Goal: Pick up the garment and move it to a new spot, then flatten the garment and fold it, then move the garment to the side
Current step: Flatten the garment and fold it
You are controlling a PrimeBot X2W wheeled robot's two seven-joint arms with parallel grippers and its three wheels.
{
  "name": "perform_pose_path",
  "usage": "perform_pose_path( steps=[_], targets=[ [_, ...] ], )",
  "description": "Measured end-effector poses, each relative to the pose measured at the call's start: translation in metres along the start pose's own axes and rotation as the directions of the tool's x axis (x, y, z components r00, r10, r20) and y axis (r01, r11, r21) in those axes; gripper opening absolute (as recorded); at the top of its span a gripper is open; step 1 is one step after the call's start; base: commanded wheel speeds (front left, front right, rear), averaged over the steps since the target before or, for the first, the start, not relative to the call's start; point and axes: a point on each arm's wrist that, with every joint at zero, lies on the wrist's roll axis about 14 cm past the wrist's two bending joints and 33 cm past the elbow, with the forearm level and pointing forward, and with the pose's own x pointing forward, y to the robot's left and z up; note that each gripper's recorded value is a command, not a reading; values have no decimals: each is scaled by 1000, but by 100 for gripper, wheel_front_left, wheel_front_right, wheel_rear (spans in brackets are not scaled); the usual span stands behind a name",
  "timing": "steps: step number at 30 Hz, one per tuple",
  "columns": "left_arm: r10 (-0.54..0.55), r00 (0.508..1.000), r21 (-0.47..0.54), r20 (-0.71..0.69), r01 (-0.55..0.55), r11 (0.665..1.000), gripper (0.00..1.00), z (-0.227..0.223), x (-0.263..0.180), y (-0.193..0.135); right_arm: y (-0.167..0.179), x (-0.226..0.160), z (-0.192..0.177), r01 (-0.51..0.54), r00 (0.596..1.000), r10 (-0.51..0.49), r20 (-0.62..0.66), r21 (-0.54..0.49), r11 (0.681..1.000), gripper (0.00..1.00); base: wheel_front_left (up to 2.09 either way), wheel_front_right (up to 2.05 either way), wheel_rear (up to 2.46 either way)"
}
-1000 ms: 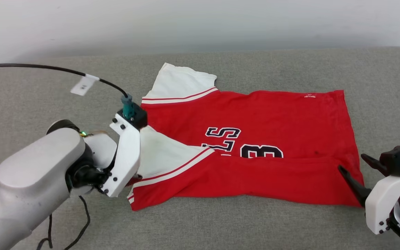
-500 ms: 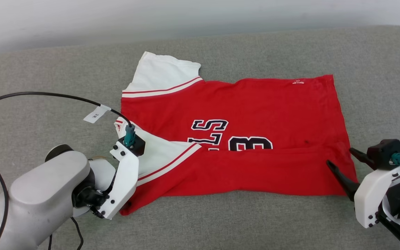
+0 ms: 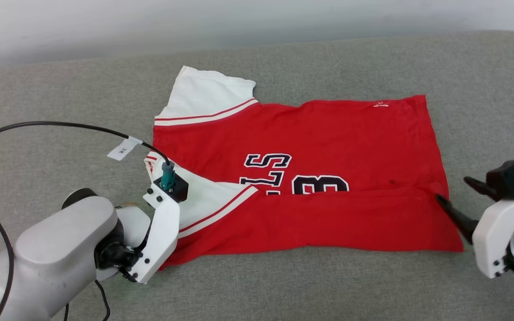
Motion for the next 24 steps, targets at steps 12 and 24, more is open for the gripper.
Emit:
perform_pose_path(
  steps=[12, 24],
  targets=[
    [19, 996, 36, 86, -22, 999, 0, 1, -26, -4, -20, -38, -23, -101, 877, 68, -475, -43, 994, 100, 0, 0, 0],
    [14, 995, 45, 104, -19, 999, 0, 9, -18, 6, -1, -4, -64, -137, 743, 166, -648, 95, 986, 100, 0, 0, 0]
  ],
)
